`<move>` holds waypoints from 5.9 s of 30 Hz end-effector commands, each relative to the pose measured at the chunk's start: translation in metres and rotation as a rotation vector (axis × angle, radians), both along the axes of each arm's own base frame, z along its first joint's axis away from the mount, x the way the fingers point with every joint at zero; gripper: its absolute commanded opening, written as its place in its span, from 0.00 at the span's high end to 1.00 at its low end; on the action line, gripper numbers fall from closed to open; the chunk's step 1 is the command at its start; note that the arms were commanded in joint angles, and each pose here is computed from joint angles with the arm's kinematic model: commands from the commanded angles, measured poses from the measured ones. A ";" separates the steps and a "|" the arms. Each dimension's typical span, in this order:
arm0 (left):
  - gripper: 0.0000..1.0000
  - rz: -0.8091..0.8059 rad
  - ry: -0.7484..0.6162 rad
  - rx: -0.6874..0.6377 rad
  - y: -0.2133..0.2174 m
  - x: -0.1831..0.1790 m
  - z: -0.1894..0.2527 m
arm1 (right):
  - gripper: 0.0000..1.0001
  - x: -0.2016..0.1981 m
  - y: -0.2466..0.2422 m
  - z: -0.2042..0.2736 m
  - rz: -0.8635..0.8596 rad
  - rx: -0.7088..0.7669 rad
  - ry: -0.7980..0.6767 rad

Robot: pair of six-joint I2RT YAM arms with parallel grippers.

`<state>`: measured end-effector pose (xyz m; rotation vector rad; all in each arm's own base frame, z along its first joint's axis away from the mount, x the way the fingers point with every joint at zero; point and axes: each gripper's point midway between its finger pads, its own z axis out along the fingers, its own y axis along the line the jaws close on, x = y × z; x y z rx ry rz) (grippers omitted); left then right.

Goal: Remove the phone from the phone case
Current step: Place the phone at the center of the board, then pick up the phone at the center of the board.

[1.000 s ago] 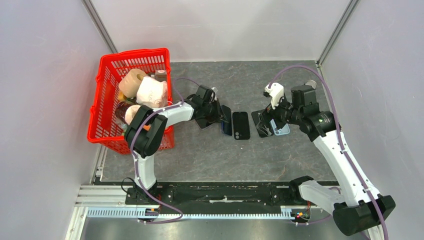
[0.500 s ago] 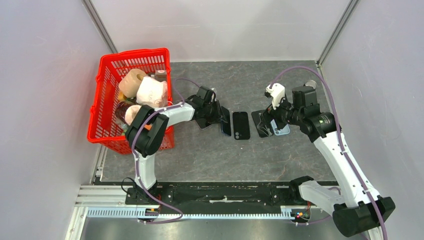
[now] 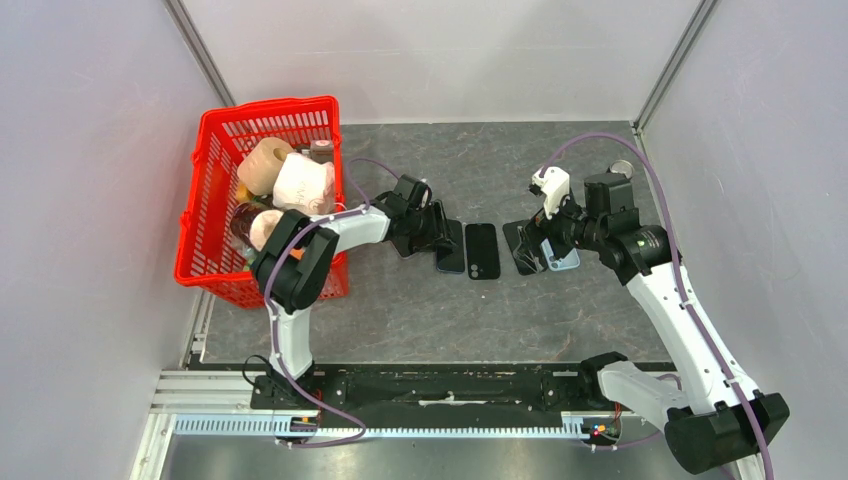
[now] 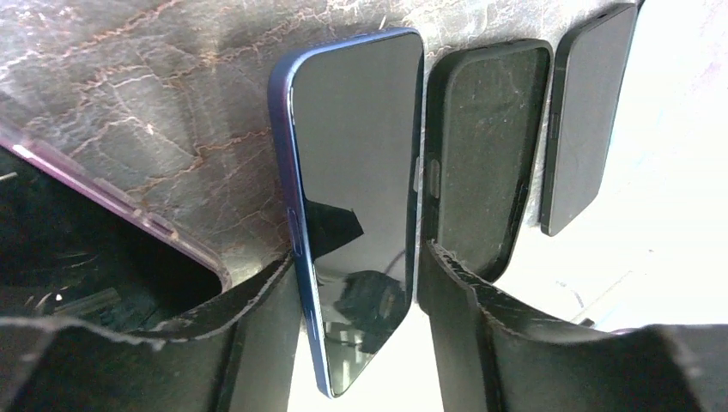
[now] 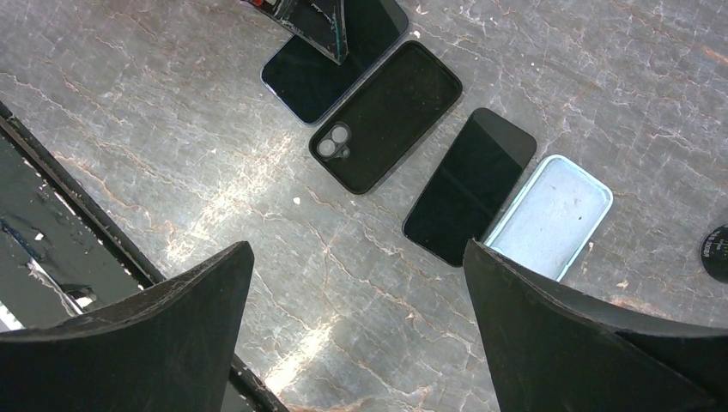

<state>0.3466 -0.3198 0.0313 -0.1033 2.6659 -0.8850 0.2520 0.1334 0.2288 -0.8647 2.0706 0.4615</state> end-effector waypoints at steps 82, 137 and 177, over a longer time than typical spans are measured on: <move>0.00 -0.161 -1.096 0.627 0.190 -0.046 0.280 | 0.01 0.137 0.274 -0.211 0.001 -0.168 0.261; 0.00 -0.069 -1.101 0.598 0.195 -0.044 0.302 | 1.00 0.123 0.241 -0.114 0.013 -0.171 0.094; 0.00 -0.391 -0.627 -0.337 0.049 -0.047 0.311 | 1.00 0.032 0.147 0.093 0.227 0.013 -0.273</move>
